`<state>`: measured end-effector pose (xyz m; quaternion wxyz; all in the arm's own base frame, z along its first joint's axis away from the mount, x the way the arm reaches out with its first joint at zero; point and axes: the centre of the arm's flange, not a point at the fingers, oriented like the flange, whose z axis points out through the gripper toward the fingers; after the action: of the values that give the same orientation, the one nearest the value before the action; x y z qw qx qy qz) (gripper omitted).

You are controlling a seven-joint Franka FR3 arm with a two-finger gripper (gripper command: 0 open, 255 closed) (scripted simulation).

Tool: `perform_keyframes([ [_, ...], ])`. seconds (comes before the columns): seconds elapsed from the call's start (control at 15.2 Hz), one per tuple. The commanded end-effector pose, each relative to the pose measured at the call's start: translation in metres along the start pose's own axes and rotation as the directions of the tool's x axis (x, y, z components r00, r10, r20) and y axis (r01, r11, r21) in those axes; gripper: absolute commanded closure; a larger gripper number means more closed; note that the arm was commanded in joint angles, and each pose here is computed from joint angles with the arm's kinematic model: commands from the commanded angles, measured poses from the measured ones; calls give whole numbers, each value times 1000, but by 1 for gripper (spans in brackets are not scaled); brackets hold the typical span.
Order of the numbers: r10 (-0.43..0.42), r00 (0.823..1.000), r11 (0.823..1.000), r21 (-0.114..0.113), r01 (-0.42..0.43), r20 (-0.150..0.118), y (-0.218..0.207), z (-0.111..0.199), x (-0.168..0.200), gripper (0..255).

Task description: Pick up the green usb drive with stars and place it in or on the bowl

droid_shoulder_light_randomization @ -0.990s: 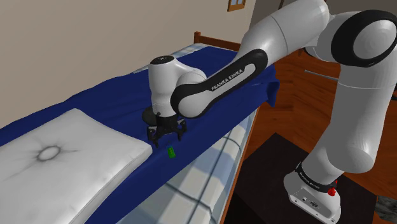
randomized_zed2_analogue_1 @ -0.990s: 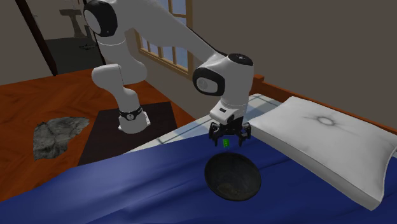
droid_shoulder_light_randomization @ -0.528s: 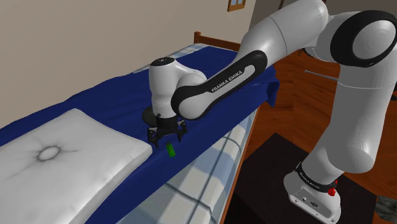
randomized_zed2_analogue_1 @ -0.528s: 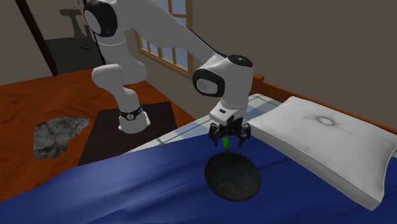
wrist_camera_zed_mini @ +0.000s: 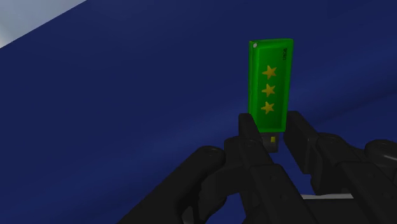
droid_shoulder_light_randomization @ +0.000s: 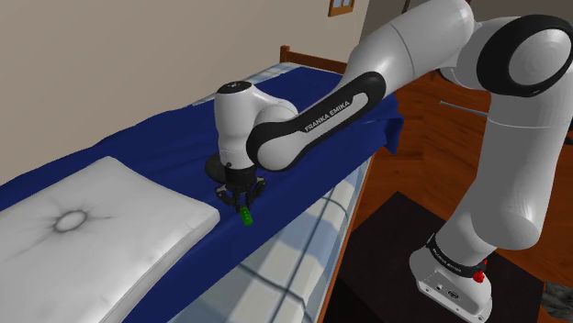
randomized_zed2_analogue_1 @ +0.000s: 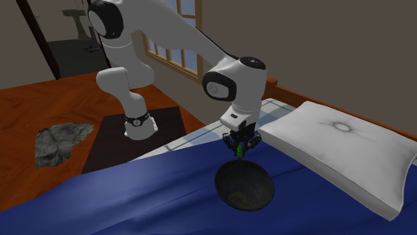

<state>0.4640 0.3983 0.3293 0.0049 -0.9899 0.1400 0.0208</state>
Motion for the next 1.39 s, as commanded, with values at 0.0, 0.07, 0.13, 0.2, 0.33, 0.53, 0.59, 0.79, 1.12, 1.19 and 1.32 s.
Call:
perform_keyframes([
  [0.0,-1,1000,1000,-2,1,3,0,2,0,255],
  [0.07,-1,1000,1000,-2,1,3,0,2,0,255],
  [0.13,-1,1000,1000,-2,1,3,1,3,-2,255],
  [0.2,-1,1000,1000,-2,1,3,1,-3,-2,255],
  [0.33,-1,1000,1000,-2,1,3,1,-13,-2,255],
  [0.53,-1,1000,1000,-2,1,3,1,-29,-3,255],
  [0.59,-1,1000,1000,-2,1,3,1,-34,-3,255],
  [0.79,-1,1000,1000,-2,1,3,1,-50,-4,255],
  [1.12,-1,1000,1000,-2,1,3,0,-76,-5,255],
  [1.19,-1,1000,1000,-2,1,3,0,-82,-5,255],
  [1.32,-1,1000,1000,-2,1,3,0,-92,-6,255],
])
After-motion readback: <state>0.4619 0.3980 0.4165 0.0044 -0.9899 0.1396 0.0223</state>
